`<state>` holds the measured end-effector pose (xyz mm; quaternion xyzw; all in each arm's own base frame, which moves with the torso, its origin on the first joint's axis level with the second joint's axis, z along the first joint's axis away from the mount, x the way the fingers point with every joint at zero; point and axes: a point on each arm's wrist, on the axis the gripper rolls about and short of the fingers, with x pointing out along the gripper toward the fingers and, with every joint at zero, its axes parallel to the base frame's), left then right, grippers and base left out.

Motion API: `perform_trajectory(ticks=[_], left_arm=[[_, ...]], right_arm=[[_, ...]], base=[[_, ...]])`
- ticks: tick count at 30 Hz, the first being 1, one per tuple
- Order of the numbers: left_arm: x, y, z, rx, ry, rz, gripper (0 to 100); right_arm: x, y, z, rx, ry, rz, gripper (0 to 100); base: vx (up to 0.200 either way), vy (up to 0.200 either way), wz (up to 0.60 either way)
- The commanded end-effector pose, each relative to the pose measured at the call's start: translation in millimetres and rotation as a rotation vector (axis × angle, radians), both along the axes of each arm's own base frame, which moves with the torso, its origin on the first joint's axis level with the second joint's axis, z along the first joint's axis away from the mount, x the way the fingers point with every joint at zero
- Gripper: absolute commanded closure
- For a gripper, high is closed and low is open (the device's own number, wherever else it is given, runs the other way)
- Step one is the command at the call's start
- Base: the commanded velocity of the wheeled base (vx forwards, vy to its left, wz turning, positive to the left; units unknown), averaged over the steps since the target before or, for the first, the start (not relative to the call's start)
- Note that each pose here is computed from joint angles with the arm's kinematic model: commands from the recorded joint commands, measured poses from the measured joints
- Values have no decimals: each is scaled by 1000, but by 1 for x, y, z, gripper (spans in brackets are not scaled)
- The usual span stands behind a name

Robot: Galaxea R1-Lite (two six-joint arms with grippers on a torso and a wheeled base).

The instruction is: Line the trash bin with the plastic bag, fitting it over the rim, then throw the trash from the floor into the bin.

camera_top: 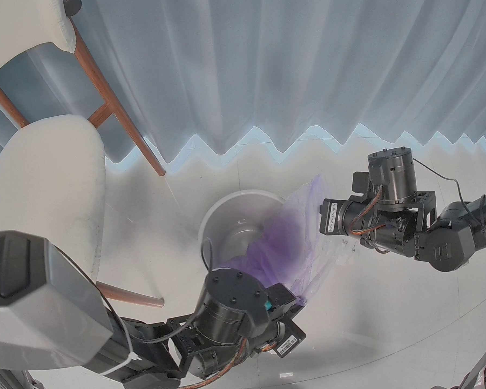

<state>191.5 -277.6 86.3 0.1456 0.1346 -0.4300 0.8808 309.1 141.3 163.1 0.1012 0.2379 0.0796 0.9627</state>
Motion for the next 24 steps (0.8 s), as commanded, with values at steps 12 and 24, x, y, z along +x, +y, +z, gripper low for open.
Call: perform_trajectory(ticks=[12,24], left_arm=[[-13,-29,-23,14,47,10,100],[-18,-35,-22,11,44,55,0]], right_arm=[[-2,-10,-2,13,-5,-11,100],[-6,-15,-6,19,-19,-18,100]], base=[[0,0,0],[0,0,0]])
